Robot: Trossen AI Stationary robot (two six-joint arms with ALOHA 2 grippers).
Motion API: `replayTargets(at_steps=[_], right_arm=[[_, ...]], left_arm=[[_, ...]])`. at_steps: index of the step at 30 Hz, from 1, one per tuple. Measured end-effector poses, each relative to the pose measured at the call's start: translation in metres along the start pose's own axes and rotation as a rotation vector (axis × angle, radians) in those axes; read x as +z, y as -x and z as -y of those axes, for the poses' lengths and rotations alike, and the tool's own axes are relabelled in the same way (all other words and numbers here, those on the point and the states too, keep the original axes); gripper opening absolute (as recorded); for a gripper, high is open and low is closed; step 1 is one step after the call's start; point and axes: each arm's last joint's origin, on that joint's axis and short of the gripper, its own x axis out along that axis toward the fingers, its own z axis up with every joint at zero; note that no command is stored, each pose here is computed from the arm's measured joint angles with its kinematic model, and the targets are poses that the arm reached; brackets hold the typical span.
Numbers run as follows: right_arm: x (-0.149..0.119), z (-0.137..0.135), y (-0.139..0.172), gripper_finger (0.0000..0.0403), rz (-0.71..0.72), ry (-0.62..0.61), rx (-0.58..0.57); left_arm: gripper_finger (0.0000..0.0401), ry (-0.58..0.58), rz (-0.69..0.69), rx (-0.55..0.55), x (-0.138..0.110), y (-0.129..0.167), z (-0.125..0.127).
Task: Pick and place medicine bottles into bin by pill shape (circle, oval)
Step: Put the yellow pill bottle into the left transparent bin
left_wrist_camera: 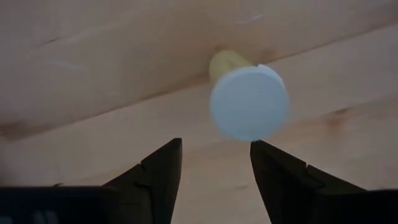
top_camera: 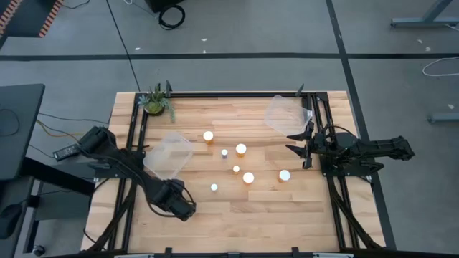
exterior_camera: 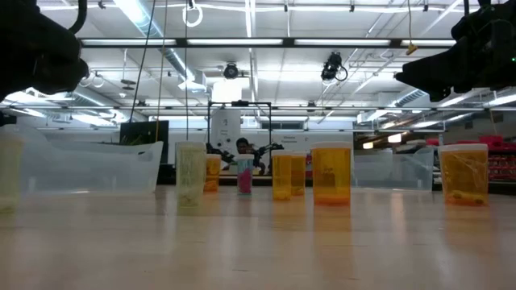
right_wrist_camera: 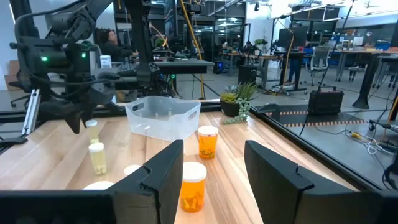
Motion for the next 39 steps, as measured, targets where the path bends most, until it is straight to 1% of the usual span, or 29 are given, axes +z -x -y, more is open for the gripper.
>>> replayTargets(at_steps=[4,12,16,25,34,39], right_arm=[[0.000,0.000,0.000,0.0178,0.000,0.000,0.000],[0.000,0.000,0.000,0.0178,0.000,0.000,0.000],[0.000,0.000,0.000,0.0178,0.000,0.000,0.000],[0.000,0.000,0.000,0.0178,0.000,0.000,0.000],[0.000,0.000,0.000,0.0178,0.000,0.000,0.000],[0.000,0.000,0.000,0.0178,0.000,0.000,0.000]], left_arm=[[0.0205,-0.024,0.003,-0.012,0.000,-0.006,0.004],[0.0220,-0.022,0.078,0.004,0.003,-0.009,0.002],[0.0221,-0.020,0.103,-0.002,0.005,-0.009,0.003],[0.0201,-0.013,0.128,-0.009,0.008,-0.009,0.004],[0.0180,-0.048,0.136,-0.007,0.018,-0.008,0.007],[0.0171,-0.043,0.136,-0.007,0.021,-0.008,0.008]])
